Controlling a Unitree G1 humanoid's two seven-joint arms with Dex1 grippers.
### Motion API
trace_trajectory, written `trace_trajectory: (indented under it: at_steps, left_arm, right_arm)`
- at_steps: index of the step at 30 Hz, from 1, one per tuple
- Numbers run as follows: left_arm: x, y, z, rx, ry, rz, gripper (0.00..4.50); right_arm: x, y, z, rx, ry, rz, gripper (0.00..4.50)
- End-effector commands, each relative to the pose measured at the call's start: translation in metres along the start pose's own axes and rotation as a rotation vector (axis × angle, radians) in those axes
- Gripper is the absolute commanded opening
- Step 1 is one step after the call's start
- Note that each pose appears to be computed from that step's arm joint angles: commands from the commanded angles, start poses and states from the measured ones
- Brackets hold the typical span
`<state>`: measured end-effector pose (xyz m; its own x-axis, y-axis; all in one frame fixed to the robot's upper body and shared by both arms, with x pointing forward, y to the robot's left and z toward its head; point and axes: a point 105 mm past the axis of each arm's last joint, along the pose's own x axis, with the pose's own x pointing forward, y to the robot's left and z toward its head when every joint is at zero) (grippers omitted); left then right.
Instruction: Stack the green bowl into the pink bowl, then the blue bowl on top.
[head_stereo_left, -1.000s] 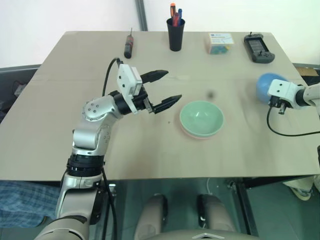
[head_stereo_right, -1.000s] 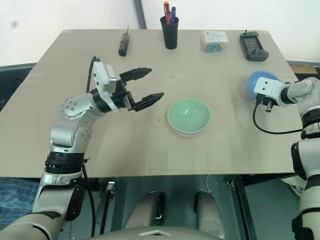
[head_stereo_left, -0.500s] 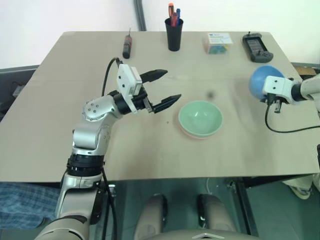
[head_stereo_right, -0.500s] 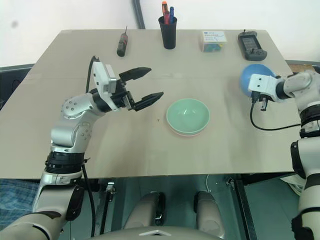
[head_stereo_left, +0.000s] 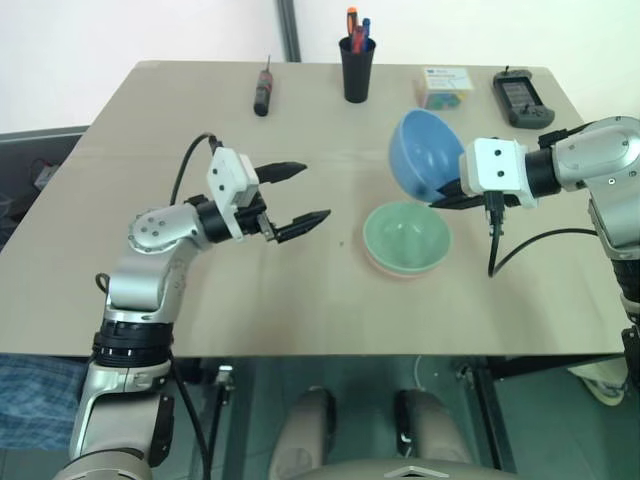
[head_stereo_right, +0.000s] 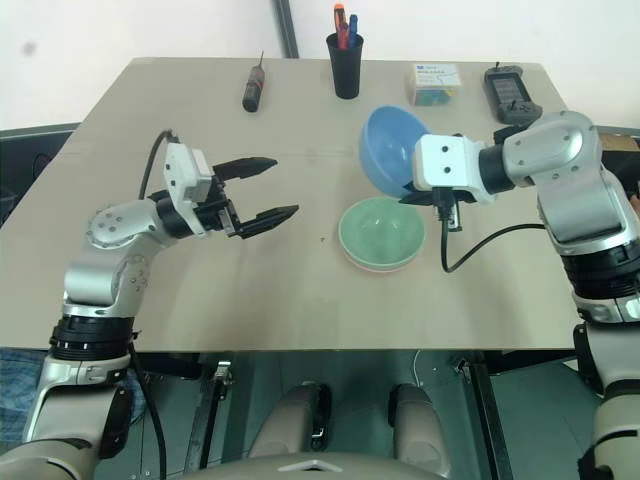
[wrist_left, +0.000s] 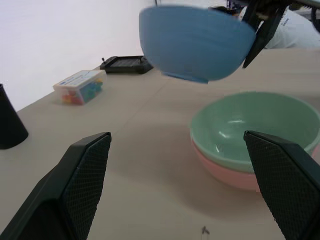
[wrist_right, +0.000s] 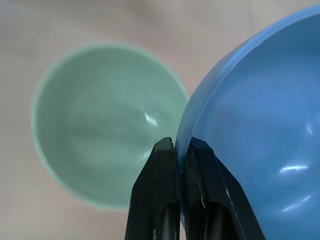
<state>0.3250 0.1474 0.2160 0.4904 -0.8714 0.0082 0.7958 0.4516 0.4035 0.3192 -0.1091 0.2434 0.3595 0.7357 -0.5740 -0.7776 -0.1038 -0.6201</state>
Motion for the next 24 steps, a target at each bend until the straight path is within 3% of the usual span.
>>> trace_trajectory:
  at_steps: [1,6,11,15,18,24]
  left_arm:
    - [-0.011,0.004,0.004,0.025,0.010,0.006,4.50]
    - [-0.020,0.004,0.000,0.027,0.049,-0.001,4.50]
    - [-0.025,0.004,-0.003,0.028,0.070,-0.004,4.50]
    - [-0.026,0.005,-0.003,0.030,0.080,-0.011,4.50]
    - [-0.027,0.004,-0.002,0.031,0.084,-0.017,4.50]
    - [-0.026,0.002,-0.002,0.025,0.091,-0.022,4.50]
  right_arm:
    - [0.000,0.008,0.021,-0.046,-0.037,0.008,0.05]
    - [0.005,0.025,0.030,-0.052,-0.050,0.051,0.05]
    - [0.011,0.036,0.038,-0.036,-0.078,0.075,1.76]
    - [0.012,0.039,0.041,-0.026,-0.082,0.083,3.64]
    - [0.012,0.038,0.042,-0.021,-0.082,0.071,4.32]
    - [0.002,0.033,0.034,0.048,-0.067,0.026,4.32]
